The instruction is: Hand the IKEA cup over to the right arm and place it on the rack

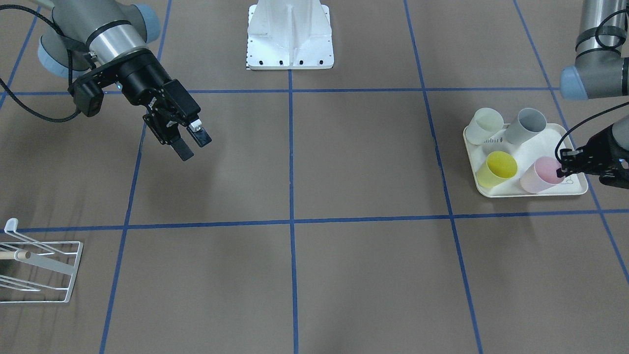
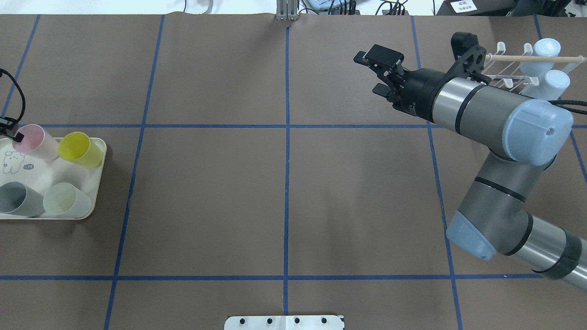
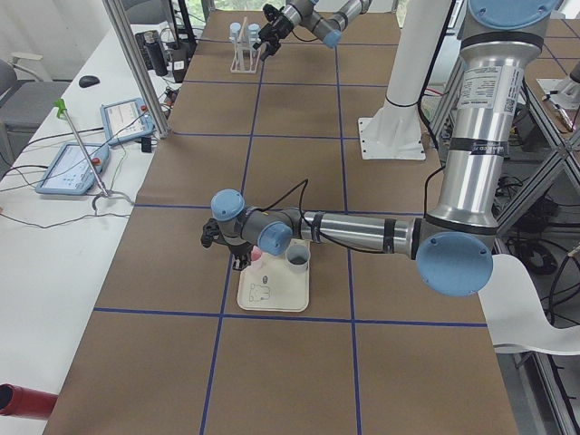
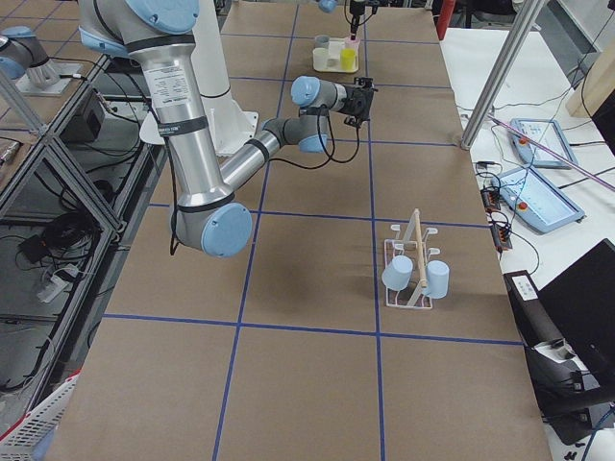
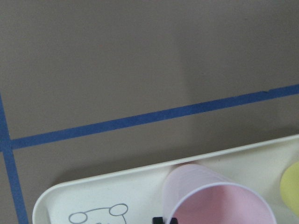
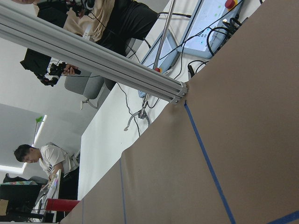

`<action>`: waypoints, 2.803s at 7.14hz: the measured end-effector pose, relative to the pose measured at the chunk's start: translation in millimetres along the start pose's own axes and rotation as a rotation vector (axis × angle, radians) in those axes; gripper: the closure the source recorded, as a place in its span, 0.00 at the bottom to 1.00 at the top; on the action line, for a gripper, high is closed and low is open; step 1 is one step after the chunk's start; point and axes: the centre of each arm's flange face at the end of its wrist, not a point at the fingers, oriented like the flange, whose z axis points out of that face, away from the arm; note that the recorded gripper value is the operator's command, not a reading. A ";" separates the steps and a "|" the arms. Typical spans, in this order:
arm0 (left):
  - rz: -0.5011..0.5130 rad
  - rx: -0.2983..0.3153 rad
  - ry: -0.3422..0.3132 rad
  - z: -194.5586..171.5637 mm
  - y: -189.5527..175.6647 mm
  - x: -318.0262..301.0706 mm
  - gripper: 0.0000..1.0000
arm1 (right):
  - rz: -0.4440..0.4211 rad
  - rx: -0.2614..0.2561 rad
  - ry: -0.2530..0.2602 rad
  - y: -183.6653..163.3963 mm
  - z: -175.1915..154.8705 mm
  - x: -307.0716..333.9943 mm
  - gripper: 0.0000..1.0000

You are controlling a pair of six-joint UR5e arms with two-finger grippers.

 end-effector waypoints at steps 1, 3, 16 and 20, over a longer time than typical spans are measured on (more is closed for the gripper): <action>-0.038 0.011 0.004 -24.1 -3.4 -2.7 1.00 | 0.000 0.000 -0.001 -0.1 0.0 -0.2 0.00; -0.132 0.064 -0.008 -95.5 -9.5 -10.2 1.00 | 0.000 -0.001 -0.002 0.4 -0.3 -0.7 0.00; -0.776 0.445 0.805 -68.1 -46.5 428.2 1.00 | 0.169 -0.030 -0.085 2.7 -11.7 -14.3 0.00; -0.945 0.362 1.275 -51.3 -39.1 441.2 1.00 | 0.289 -0.103 -0.198 26.9 -1.3 -50.4 0.00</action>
